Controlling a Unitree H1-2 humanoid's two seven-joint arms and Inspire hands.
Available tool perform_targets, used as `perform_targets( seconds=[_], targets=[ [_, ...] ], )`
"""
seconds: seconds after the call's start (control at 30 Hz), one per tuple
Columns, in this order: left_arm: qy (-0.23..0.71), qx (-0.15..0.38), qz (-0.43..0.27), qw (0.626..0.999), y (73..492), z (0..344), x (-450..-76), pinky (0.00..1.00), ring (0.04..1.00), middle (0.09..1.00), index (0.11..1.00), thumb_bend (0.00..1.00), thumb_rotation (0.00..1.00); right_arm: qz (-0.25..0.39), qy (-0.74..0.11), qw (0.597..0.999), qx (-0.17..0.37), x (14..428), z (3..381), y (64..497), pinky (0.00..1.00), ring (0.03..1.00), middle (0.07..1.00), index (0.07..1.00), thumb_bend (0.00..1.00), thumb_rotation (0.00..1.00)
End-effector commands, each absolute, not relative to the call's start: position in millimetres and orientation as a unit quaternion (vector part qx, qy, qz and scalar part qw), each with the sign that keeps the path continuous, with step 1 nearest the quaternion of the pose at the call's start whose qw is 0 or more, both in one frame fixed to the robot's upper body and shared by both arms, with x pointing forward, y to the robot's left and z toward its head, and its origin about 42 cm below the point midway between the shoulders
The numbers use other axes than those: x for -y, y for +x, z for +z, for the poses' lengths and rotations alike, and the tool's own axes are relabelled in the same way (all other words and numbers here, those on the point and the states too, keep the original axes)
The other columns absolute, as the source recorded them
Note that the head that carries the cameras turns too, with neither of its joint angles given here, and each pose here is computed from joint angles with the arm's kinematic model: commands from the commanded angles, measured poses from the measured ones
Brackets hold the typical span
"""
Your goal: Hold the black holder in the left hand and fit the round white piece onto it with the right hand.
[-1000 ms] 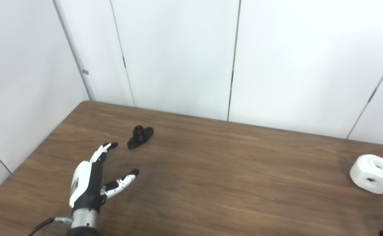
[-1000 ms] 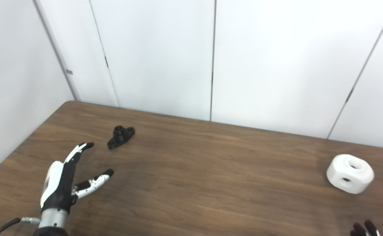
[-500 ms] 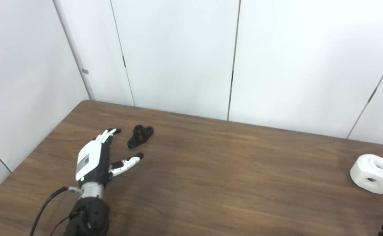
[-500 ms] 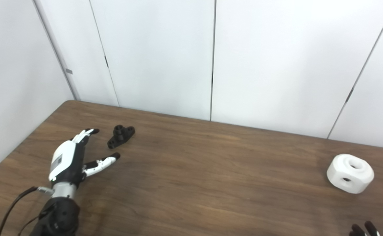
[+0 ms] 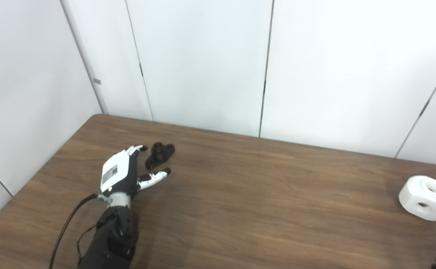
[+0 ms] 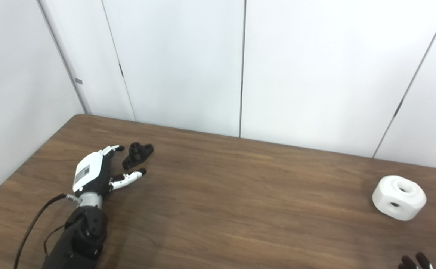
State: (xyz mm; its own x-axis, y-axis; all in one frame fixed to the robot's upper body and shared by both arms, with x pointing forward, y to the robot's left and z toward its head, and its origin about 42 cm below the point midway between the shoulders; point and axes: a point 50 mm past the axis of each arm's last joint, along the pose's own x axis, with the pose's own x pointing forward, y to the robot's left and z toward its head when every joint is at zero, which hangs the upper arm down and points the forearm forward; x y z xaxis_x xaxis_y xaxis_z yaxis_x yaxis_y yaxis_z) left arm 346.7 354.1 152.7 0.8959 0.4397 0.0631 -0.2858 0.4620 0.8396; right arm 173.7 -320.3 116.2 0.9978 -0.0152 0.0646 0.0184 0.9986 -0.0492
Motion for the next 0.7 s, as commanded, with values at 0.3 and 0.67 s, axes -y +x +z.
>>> perform_targets(
  seconds=[0.3, 0.67],
  targets=[
    [0.513, -0.054, 0.252, 0.819, 380.5, 164.8, -373.0, 0.98, 0.927, 0.897, 0.826, 0.86, 0.45, -0.013, -0.033, 0.999, 0.019, 322.9, 117.9, 166.3, 0.99, 0.946, 0.943, 0.985, 0.55, 1.00],
    [0.512, -0.088, 0.249, 0.817, 392.8, 161.0, -377.6, 1.00, 0.948, 0.911, 0.833, 0.85, 0.46, -0.010, -0.030, 0.999, 0.026, 323.8, 117.8, 165.1, 0.99, 0.946, 0.948, 0.988, 0.53, 1.00]
  ],
)
